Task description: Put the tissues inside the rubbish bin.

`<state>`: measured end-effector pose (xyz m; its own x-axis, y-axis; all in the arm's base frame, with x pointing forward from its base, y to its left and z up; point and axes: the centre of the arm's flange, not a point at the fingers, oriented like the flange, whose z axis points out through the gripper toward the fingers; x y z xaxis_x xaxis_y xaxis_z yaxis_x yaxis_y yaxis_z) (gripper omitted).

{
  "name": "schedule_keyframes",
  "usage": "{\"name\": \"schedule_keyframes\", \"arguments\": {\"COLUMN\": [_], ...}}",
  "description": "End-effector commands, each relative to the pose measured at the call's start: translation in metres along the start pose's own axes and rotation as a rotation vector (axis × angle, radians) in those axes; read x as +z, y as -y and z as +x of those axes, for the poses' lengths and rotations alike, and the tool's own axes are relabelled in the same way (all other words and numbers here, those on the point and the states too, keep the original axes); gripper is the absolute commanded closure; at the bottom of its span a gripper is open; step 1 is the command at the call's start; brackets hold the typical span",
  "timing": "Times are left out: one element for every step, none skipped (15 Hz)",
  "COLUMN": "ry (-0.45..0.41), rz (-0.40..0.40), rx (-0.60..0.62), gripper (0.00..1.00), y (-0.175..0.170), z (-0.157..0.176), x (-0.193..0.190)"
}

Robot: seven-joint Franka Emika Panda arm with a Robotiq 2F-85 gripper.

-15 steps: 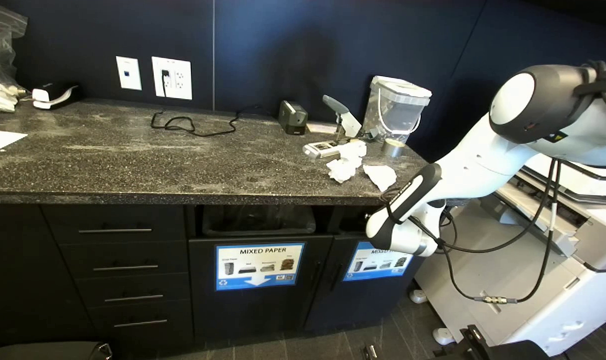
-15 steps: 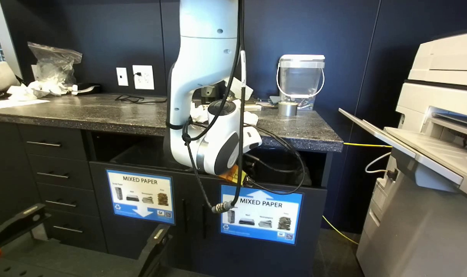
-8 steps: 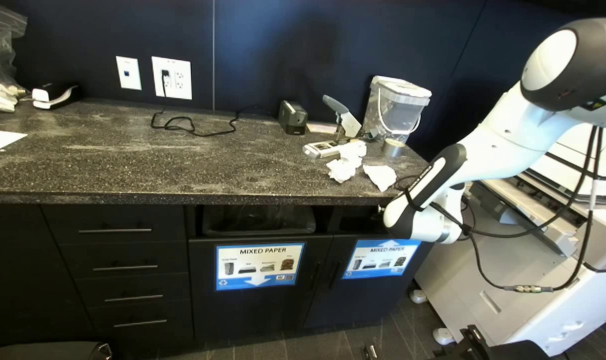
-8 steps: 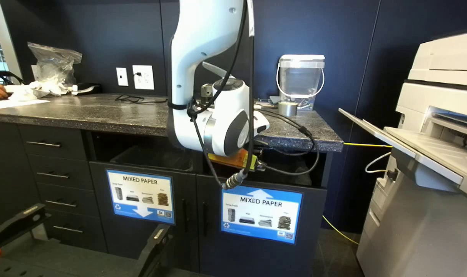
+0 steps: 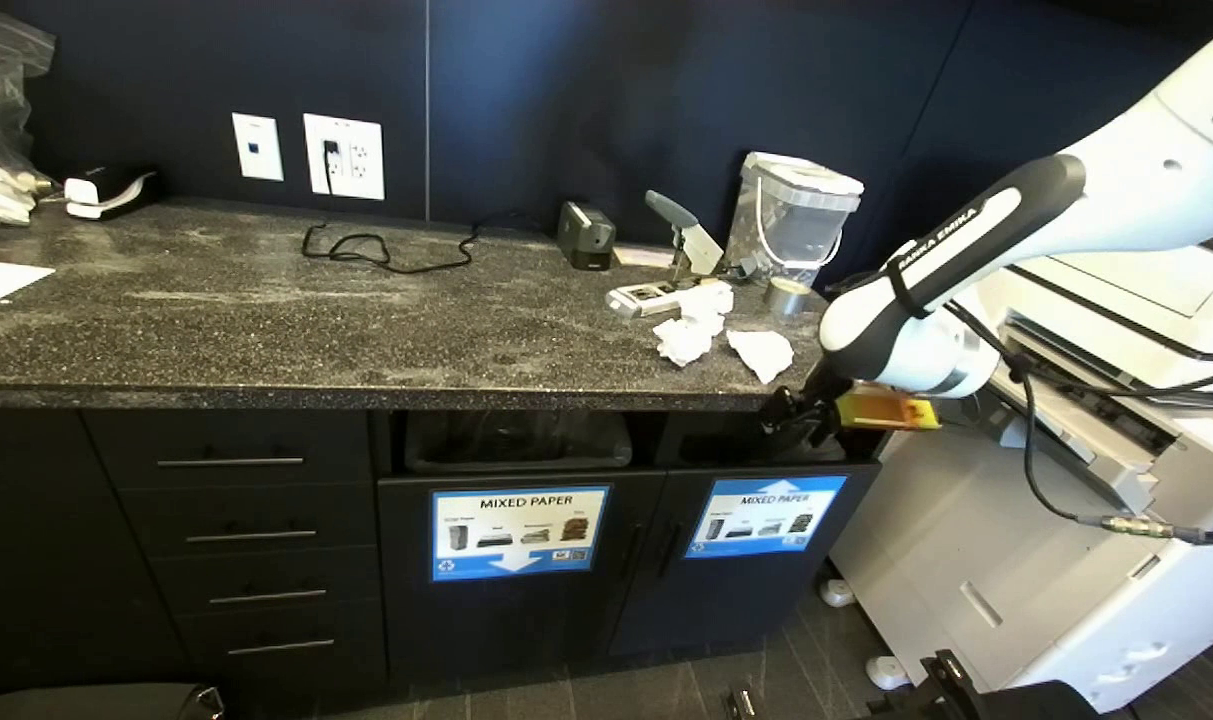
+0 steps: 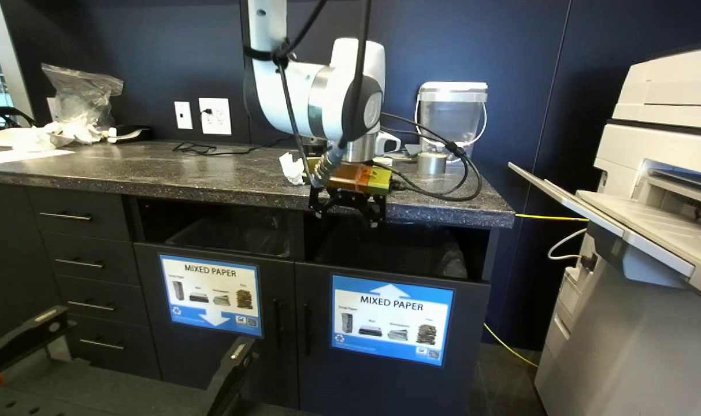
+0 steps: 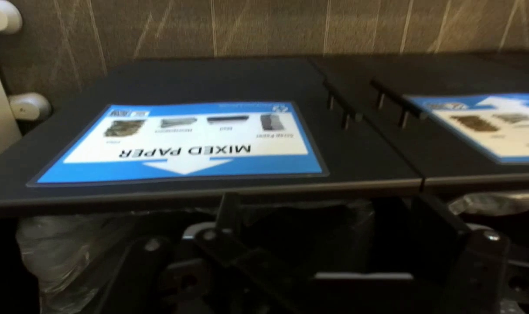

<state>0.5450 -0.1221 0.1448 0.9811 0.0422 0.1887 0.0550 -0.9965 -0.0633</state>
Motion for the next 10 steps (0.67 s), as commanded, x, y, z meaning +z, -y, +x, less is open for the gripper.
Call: {"name": "schedule_keyframes", "arguments": {"ry": [0.158, 0.176, 0.168, 0.158, 0.147, 0.127, 0.107, 0.092, 0.082, 0.087], "rz": [0.004, 0.002, 0.003, -0.009, -0.026, -0.042, -0.039, -0.053, -0.046, -0.036], "rx": [-0.049, -0.047, -0.046, -0.048, -0.043, -0.033, -0.024, -0.004, 0.015, 0.037], "gripper": [0.00, 0.00, 0.00, 0.00, 0.00, 0.00, 0.00, 0.00, 0.00, 0.00], "y": [-0.005, -0.003, -0.008, -0.009, -0.005, -0.009, -0.009, -0.002, 0.000, 0.004], "z": [0.018, 0.024, 0.034, 0.046, 0.060, 0.074, 0.090, 0.103, 0.115, 0.130], "x": [-0.077, -0.088, -0.104, -0.118, -0.131, -0.147, -0.159, -0.167, -0.175, -0.180]}}
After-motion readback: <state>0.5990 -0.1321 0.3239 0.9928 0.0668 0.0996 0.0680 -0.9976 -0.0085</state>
